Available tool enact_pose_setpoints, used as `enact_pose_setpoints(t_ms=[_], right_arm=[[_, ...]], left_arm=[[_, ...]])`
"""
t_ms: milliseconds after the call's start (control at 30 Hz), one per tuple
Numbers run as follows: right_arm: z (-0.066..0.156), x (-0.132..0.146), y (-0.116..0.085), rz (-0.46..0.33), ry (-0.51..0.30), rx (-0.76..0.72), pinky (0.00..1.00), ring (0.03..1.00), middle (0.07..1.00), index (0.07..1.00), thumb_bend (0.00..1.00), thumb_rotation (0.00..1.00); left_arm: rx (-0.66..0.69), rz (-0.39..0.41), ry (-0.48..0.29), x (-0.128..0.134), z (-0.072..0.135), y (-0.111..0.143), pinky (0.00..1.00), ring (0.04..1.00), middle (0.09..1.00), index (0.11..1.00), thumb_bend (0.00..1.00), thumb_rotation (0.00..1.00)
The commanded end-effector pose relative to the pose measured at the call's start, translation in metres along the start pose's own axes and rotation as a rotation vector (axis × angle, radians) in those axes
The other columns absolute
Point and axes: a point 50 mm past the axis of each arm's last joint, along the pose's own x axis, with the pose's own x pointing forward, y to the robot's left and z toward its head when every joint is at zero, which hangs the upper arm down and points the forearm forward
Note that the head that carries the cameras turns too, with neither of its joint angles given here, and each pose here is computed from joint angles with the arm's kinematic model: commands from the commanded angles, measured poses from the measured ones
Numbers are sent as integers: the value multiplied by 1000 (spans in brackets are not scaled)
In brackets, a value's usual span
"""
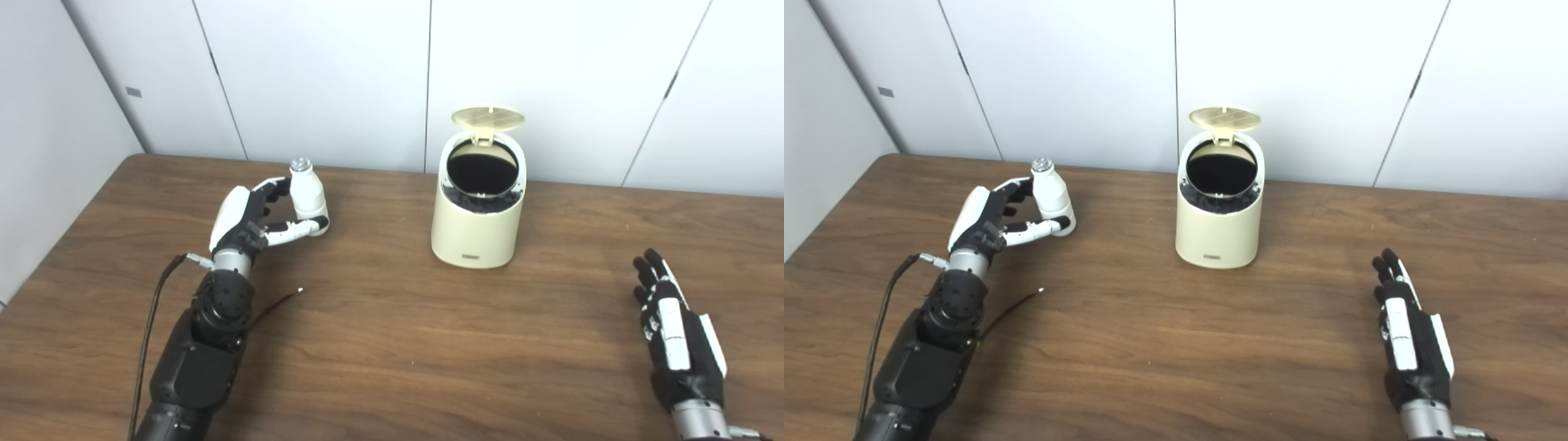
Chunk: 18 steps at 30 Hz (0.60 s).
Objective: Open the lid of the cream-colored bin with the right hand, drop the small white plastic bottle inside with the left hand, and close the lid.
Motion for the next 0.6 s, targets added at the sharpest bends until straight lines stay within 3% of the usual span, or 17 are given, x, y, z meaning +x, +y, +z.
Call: enact_pose_setpoints(t_ms=[0, 267, 567], right_arm=[[3, 2, 2, 1, -26, -5, 1000, 996, 945, 958, 611, 894], [5, 0, 4, -9, -15, -10, 1000, 999, 943, 952, 606, 904], [4, -1, 3, -14, -12, -22, 1000, 989, 932, 947, 606, 903]], left_arm=[[10, 69, -84, 15, 20, 20, 800, 848, 815, 817, 850, 350], [4, 69, -101, 17, 26, 18, 806, 838, 798, 813, 845, 338], [11, 61, -103, 19, 29, 16, 746, 807, 799, 810, 842, 332]])
